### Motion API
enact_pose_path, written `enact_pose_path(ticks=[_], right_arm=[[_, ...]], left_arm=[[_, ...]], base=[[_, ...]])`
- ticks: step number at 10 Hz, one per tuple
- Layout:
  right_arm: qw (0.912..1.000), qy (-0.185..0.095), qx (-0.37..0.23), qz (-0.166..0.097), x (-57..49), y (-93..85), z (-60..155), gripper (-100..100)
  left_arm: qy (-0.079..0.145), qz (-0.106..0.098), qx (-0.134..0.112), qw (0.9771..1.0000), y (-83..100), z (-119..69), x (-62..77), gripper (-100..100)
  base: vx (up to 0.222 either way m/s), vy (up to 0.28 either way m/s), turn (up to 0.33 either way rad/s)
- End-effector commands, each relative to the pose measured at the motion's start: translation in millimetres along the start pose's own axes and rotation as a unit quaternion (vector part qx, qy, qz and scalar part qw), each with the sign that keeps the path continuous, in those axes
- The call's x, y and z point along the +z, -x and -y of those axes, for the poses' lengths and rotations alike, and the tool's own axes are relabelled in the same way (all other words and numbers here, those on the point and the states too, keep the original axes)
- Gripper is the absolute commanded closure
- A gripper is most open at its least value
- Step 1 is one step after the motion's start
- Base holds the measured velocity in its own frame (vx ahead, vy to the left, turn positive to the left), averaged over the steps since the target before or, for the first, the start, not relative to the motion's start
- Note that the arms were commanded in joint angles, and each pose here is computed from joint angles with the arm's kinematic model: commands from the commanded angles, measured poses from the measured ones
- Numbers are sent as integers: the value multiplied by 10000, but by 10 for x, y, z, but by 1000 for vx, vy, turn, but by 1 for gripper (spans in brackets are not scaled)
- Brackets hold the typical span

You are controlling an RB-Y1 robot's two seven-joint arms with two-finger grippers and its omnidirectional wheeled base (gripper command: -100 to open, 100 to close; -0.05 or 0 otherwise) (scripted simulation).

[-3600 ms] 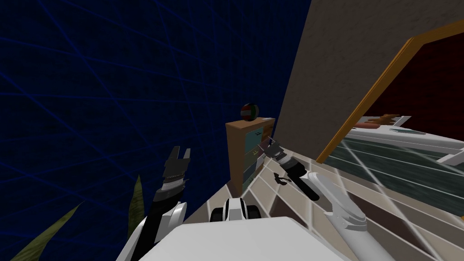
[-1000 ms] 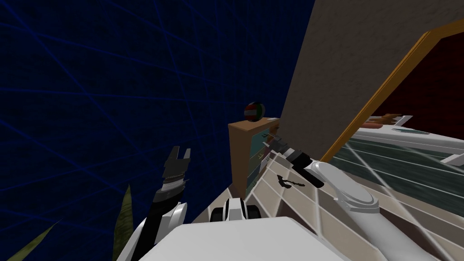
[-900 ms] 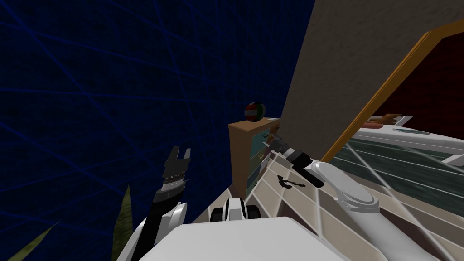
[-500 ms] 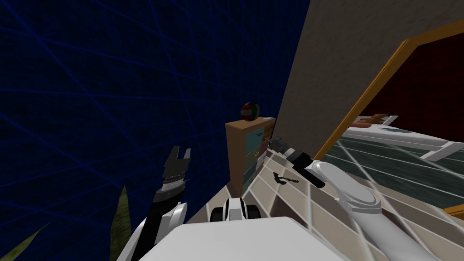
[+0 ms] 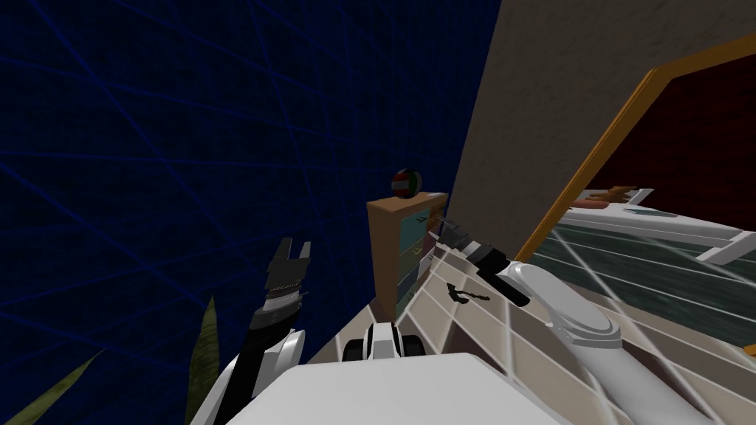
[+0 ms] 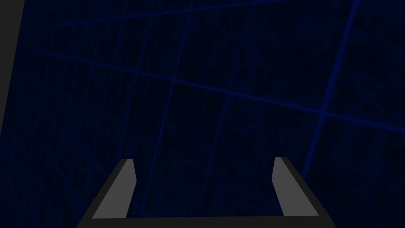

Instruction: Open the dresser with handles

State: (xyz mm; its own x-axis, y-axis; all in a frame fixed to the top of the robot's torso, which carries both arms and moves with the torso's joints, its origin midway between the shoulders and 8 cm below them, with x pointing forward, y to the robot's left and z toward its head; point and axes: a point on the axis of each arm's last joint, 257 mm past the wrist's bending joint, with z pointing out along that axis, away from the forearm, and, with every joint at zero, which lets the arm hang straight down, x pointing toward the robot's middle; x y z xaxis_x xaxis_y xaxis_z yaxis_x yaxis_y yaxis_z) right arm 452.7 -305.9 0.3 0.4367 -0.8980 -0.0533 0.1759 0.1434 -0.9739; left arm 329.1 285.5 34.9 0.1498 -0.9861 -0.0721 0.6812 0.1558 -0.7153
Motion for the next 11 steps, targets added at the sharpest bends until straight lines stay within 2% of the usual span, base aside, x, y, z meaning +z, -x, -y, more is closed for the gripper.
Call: enact_pose_path(ticks=[1,2,3,4,9,10,11], right_arm=[[10000,9,-20,-19,1,-15,-10,-100],[10000,14,-34,-11,8,-65,80,-100],[10000,14,-45,-12,15,-40,37,-100],[10000,12,-35,-13,17,-45,45,100],[10000,25,-4,78,9,9,72,100],[10000,28,-16,33,8,-5,29,-100],[10000,28,-19,22,8,-8,19,-100]], left_arm=[[0,0,0,10000,0,0,0,0],[0,0,0,10000,0,0,0,0],[0,0,0,10000,0,0,0,0],[6,7,-9,10000,-2,-3,-3,0],[11,12,-21,10000,-5,-9,-4,0],[12,13,-22,10000,-5,-9,-5,0],[12,13,-22,10000,-5,-9,-5,0]], base=[[80,39,10],[79,68,-9],[44,32,7],[2,-13,-2],[-115,-86,-44],[58,29,60],[107,83,49]])
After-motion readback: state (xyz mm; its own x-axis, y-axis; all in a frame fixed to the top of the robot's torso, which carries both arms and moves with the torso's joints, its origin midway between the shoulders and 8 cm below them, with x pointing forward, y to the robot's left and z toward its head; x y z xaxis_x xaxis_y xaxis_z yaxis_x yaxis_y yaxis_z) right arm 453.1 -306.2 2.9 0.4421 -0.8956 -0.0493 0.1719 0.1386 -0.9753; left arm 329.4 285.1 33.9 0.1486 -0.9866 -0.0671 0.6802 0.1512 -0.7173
